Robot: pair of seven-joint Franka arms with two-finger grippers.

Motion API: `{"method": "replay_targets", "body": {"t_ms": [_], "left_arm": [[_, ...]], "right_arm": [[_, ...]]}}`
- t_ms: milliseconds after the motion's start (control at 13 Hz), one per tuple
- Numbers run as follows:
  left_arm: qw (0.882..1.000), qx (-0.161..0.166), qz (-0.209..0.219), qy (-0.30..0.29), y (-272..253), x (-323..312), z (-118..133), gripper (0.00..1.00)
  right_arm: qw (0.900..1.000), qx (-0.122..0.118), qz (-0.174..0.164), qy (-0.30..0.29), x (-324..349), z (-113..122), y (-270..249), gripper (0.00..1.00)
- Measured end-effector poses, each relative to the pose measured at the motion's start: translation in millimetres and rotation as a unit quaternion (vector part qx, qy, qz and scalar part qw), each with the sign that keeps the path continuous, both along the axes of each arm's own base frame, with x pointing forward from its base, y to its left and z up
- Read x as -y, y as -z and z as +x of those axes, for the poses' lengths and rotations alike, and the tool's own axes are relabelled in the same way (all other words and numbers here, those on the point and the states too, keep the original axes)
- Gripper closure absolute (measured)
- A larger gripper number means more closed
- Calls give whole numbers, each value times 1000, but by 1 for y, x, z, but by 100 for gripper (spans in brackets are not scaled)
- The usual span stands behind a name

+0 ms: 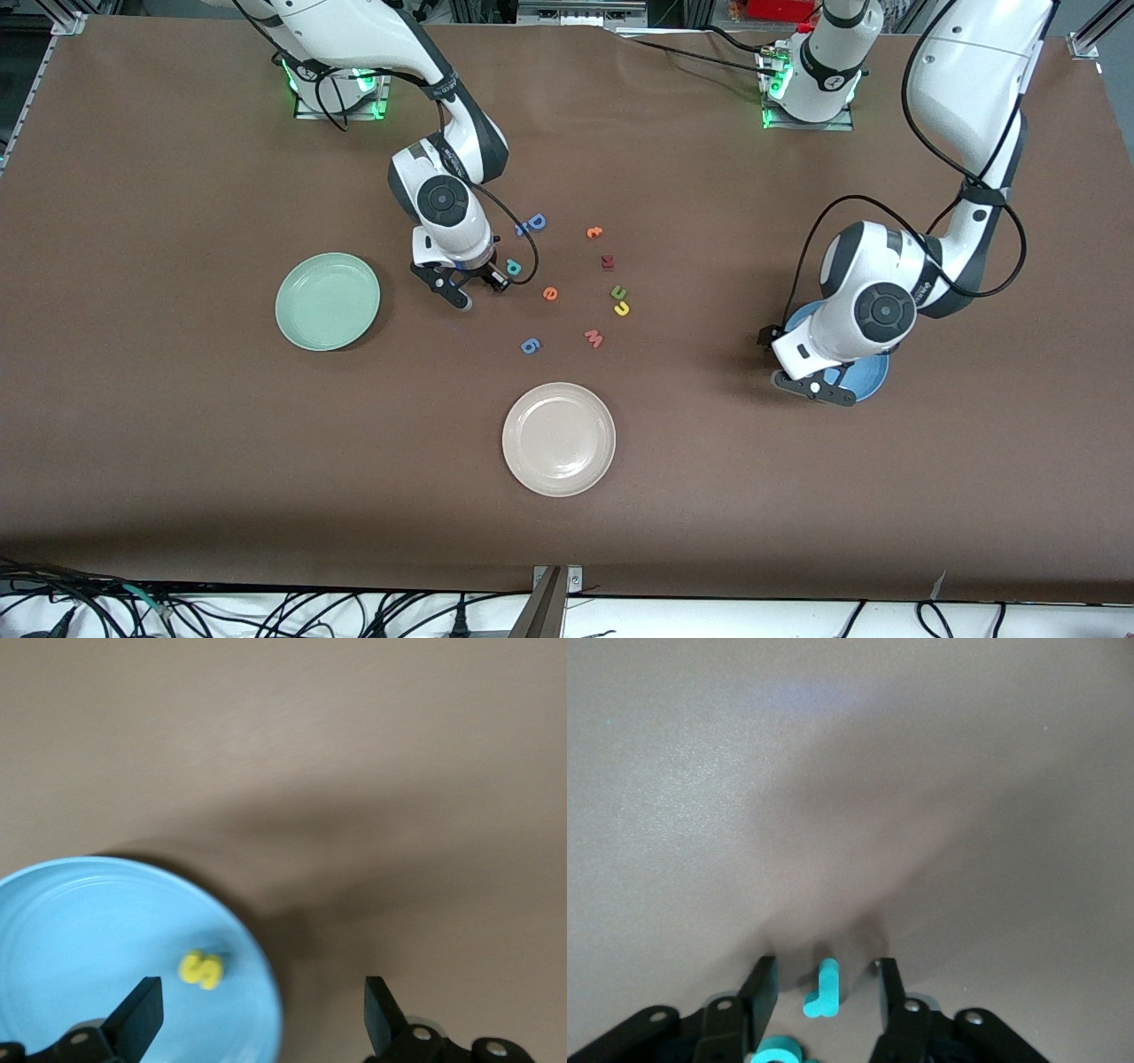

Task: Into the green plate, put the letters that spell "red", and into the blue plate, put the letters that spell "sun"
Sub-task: 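Place the cyan l on the green plate while the left gripper grasps u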

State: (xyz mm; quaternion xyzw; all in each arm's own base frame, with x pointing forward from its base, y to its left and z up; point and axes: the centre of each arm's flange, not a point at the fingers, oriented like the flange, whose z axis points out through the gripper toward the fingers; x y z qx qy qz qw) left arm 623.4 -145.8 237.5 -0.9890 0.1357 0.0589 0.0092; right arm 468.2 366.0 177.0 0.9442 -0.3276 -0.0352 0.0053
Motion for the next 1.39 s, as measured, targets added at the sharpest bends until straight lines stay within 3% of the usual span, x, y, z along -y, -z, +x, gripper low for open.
{"method": "replay_targets", "body": {"t_ms": [231, 386, 694, 926, 1157, 1388], "left_arm": [[999, 3, -11, -33, -10, 43, -11, 0], [998, 2, -13, -69, -13, 78, -22, 0], [992, 7, -7, -129, -13, 161, -49, 0], [985, 8, -11, -172, 8, 193, -56, 0], [980, 8, -21, -196, 39, 225, -69, 0], [980, 6, -20, -199, 46, 247, -83, 0]], "right_arm": [[1000, 0, 0, 0, 0, 0, 0, 65], [1000, 0, 0, 0, 0, 0, 0, 89], [1000, 0, 0, 0, 0, 0, 0, 90], [1000, 0, 1, -1, -2, 1, -6, 90], [999, -38, -20, -16, 7, 18, -57, 90], [995, -72, -34, -58, 65, 54, -128, 90]]}}
